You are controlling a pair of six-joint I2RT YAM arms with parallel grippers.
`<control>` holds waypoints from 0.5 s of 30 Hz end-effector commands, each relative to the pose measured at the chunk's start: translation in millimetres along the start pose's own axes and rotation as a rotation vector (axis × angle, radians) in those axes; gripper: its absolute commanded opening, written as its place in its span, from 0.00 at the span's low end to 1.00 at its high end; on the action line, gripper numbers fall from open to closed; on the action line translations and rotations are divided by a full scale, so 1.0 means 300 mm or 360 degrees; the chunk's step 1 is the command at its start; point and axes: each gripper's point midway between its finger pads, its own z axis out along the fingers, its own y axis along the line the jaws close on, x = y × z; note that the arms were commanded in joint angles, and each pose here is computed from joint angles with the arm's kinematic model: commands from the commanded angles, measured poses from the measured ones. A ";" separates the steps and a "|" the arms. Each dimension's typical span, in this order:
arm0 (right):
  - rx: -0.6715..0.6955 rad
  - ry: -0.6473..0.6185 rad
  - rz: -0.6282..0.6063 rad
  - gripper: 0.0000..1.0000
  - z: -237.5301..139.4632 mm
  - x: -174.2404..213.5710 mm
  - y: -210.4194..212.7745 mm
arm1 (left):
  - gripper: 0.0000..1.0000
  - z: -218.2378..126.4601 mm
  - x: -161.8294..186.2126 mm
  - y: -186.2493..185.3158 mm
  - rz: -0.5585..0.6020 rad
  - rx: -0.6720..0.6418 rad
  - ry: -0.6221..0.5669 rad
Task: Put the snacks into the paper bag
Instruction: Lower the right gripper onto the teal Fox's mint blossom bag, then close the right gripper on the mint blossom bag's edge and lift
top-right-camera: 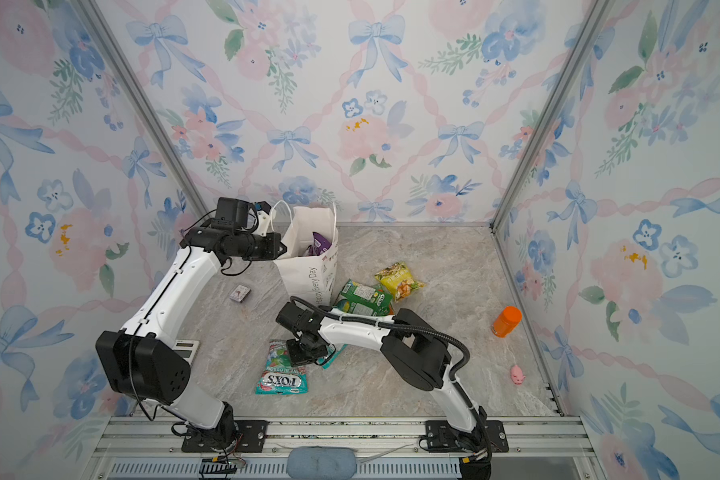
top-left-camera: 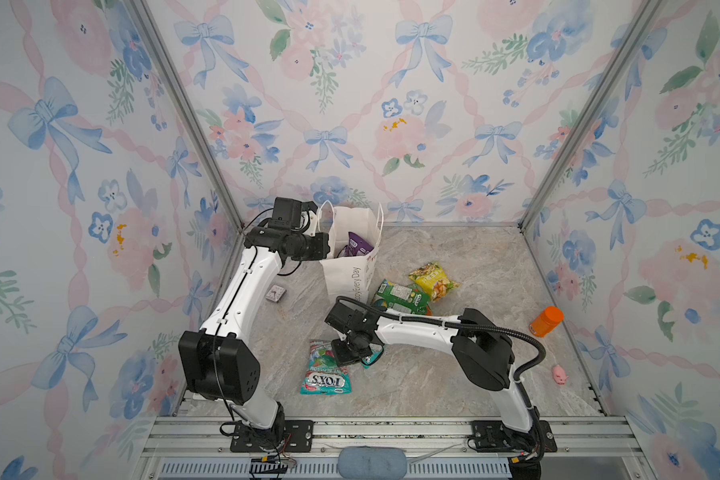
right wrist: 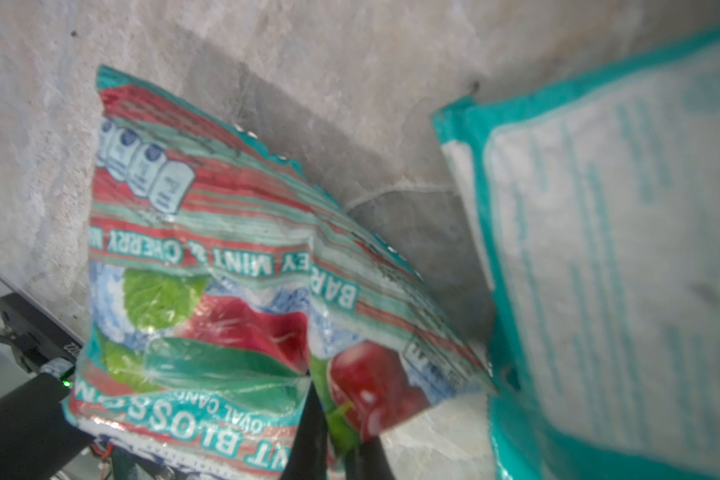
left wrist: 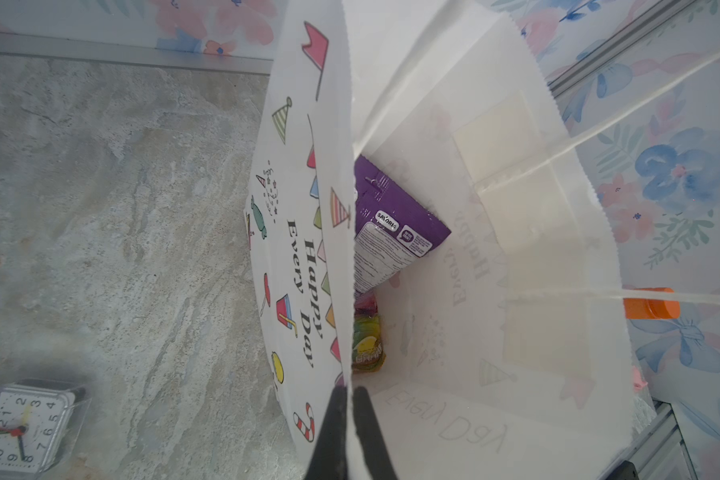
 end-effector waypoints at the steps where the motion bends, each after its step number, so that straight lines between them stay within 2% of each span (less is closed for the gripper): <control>1: 0.0062 -0.0019 -0.0001 0.00 0.016 0.006 -0.042 | 0.00 -0.020 -0.015 -0.013 -0.0004 0.0033 -0.0047; 15: -0.0203 -0.0269 -0.0098 0.00 -0.214 -0.050 0.129 | 0.00 -0.005 -0.009 -0.001 -0.0011 0.0021 -0.0030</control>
